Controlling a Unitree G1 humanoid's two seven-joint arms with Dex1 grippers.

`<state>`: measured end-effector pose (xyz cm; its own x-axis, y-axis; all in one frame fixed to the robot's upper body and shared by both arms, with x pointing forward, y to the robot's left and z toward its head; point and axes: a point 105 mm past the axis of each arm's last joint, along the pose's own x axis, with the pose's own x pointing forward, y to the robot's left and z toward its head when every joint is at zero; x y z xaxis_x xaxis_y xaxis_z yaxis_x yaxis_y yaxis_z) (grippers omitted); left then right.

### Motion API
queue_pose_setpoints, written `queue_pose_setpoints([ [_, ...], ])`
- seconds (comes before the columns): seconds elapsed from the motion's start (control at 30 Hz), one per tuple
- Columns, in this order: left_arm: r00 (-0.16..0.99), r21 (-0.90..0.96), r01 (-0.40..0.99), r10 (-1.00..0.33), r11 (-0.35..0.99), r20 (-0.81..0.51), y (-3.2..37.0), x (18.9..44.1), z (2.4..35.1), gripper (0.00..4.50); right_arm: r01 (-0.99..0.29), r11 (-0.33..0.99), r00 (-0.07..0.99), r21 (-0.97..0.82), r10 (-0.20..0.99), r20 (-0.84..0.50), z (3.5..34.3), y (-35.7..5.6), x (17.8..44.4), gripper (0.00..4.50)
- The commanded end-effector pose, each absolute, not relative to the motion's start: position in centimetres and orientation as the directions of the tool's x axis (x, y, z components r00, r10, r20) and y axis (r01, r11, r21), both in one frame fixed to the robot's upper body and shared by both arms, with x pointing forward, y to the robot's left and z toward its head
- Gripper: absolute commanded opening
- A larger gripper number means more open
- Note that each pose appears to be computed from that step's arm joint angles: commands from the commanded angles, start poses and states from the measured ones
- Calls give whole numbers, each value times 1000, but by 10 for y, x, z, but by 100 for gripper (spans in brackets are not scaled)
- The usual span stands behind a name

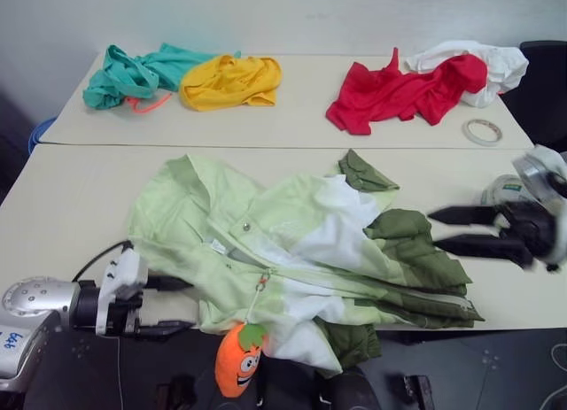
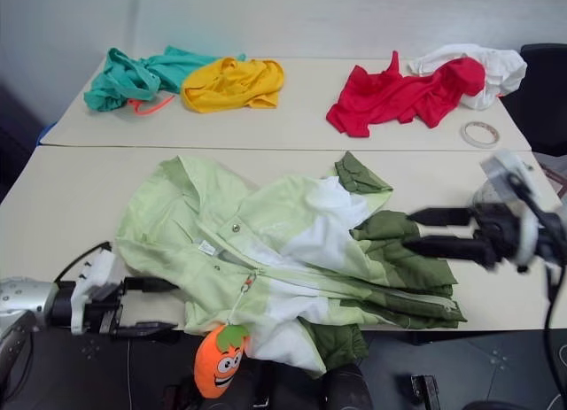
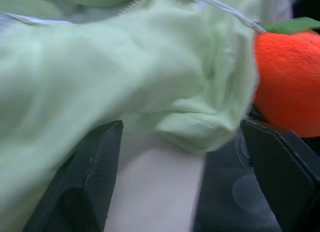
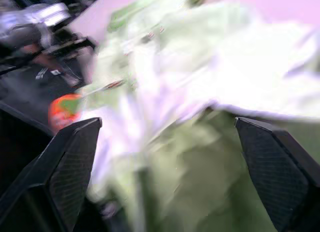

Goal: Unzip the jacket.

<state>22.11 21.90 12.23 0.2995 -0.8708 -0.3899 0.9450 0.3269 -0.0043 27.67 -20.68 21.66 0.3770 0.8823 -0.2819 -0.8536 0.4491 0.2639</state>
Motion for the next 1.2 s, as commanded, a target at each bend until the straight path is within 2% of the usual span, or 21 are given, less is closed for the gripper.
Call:
queue_pose_setpoints([
  [0.03,305,54,951,-899,304,-315,206,229,142,448,-818,469,365,334,871,-328,204,-178,297,450],
  [0.2,301,113,953,-924,281,-238,187,238,158,448,-820,386,193,422,881,-431,189,-152,286,450],
  [0.27,295,137,953,-932,270,-211,180,240,163,448,-835,391,158,387,844,-513,174,-149,284,450],
  [0.33,283,141,956,-939,258,-196,174,240,164,448,-828,394,143,397,835,-531,166,-145,287,450],
  [0.43,276,144,957,-943,252,-187,168,240,163,450,-841,361,96,403,832,-546,159,-140,283,390],
  [0.5,274,143,958,-944,250,-185,165,239,162,450,-872,340,91,353,820,-565,156,-140,283,320],
  [0.63,268,134,961,-937,243,-224,166,234,151,450,-930,342,207,133,789,-579,160,-148,307,173],
  [0.8,326,110,945,-895,307,-304,184,230,125,450,-948,292,310,-128,748,-587,188,-160,336,2],
  [0.97,383,75,920,-841,385,-381,202,225,95,450,-866,307,489,-395,686,-539,215,-161,384,2],
  [1.1,396,58,912,-833,407,-386,201,221,87,450,-789,304,574,-533,674,-465,224,-149,414,2],
  [1.2,400,46,909,-833,415,-382,199,218,82,450,-675,206,625,-709,671,-400,223,-129,432,2],
])
